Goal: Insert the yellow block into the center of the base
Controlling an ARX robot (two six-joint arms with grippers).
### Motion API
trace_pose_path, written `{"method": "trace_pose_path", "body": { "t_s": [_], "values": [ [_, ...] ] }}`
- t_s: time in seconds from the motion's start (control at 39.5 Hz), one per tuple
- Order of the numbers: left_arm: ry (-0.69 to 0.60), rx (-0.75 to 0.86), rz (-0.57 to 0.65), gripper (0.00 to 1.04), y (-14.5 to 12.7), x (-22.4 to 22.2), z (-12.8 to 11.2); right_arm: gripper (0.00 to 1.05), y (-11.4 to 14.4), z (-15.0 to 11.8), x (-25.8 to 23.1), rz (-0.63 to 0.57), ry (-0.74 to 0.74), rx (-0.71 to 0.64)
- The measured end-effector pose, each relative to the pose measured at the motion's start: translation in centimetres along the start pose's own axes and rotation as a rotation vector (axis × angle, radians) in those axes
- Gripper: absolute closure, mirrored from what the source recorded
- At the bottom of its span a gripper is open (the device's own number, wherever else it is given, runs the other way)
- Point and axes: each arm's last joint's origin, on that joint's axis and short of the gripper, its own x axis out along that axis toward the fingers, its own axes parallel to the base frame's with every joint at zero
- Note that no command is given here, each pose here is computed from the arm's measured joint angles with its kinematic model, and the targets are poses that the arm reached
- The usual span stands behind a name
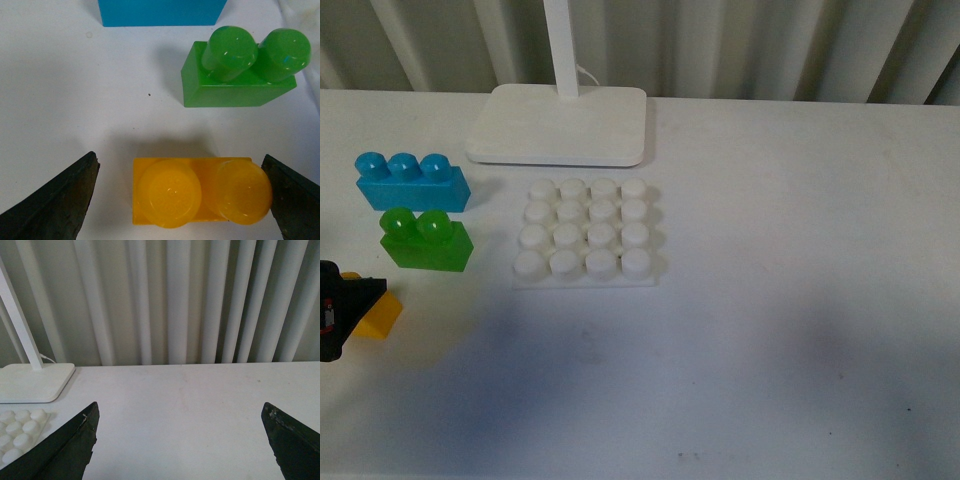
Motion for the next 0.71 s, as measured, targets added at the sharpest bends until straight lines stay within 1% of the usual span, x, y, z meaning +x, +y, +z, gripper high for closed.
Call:
{"method": "trace_pose_path", "body": {
  "t_s": [0.71],
  "values": [
    [0.023,0.027,0.032,0.06,-0.17,0.39,-0.45,0.09,0.00,0.00,0.00,0.000,0.000,0.000]
  ]
}}
